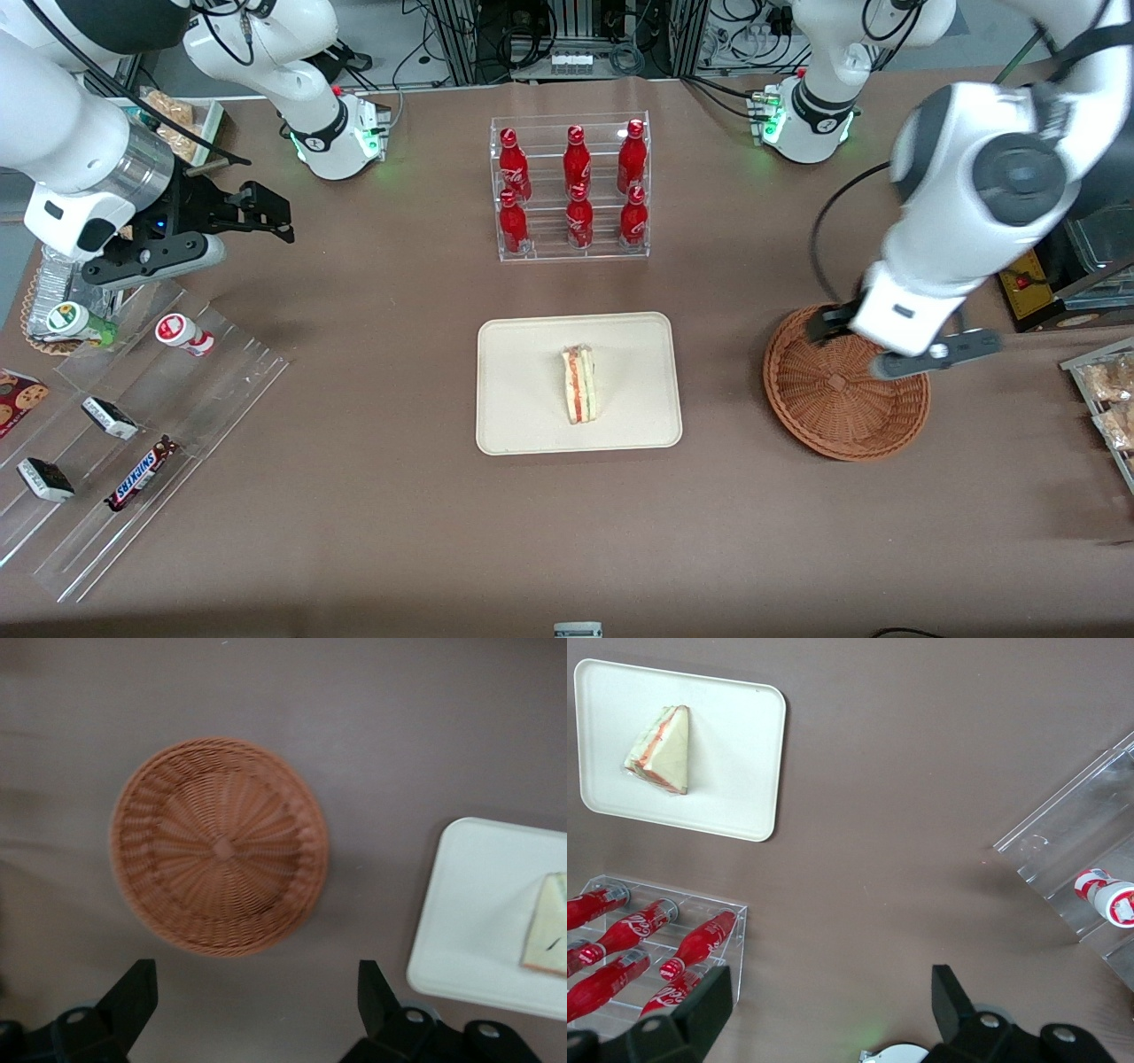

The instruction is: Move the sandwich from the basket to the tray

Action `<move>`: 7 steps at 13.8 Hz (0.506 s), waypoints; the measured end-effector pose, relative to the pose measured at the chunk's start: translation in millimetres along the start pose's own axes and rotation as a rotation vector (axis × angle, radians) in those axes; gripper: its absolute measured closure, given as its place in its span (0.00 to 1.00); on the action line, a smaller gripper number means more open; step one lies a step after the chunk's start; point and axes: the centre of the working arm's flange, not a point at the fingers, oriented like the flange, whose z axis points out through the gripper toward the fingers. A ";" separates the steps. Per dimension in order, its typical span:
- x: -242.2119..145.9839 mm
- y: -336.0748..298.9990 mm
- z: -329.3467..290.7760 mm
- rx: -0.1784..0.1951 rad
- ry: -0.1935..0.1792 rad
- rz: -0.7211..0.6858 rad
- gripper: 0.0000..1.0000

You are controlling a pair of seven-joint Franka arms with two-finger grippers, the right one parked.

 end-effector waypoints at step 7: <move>-19.3 -113.4 -59.9 -0.065 -0.034 0.174 0.00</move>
